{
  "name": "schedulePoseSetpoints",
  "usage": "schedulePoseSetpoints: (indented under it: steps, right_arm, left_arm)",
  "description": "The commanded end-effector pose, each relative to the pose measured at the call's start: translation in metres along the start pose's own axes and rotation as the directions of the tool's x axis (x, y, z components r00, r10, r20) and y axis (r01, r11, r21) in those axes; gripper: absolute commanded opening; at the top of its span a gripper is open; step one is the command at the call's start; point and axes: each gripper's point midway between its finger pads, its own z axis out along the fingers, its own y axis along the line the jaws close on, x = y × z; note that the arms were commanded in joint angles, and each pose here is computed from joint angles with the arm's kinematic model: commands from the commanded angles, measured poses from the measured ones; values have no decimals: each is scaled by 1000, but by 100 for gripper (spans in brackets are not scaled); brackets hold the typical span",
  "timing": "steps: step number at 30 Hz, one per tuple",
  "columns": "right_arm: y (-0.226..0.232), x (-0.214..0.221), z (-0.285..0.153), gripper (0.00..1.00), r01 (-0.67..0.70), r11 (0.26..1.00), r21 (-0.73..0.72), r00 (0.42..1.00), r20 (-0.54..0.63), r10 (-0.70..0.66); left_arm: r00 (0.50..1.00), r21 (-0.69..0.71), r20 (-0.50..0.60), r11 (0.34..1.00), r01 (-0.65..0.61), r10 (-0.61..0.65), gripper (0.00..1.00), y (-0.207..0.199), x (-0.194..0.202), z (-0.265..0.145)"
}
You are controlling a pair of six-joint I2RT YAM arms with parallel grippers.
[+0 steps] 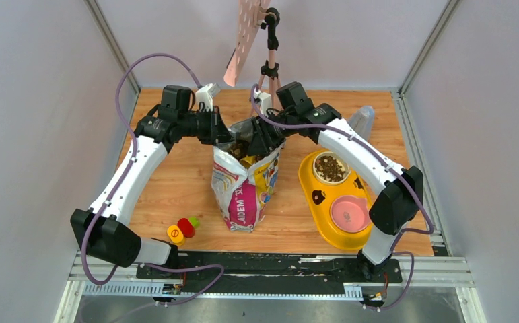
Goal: Serve the pet food
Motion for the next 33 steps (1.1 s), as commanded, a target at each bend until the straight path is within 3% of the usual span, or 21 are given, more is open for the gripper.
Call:
schedulePoseSetpoints:
  steps: [1, 17, 25, 33]
  right_arm:
    - [43, -28, -23, 0, -90, 962, -258, 994, 33, 102]
    - [21, -69, -68, 0, -227, 918, -324, 949, 136, 283]
    - [-13, -77, -78, 0, -351, 874, -336, 897, 148, 417]
    - [-27, -82, -85, 0, -379, 858, -347, 875, 168, 454]
  left_arm:
    - [958, 123, 202, 965, -231, 203, 0, -50, -47, -28]
    - [911, -3, 131, 919, -393, 390, 0, -23, -36, -31]
    - [909, -8, 99, 914, -406, 405, 0, -20, -33, -31]
    - [904, -9, 106, 910, -415, 413, 0, -21, -39, -31]
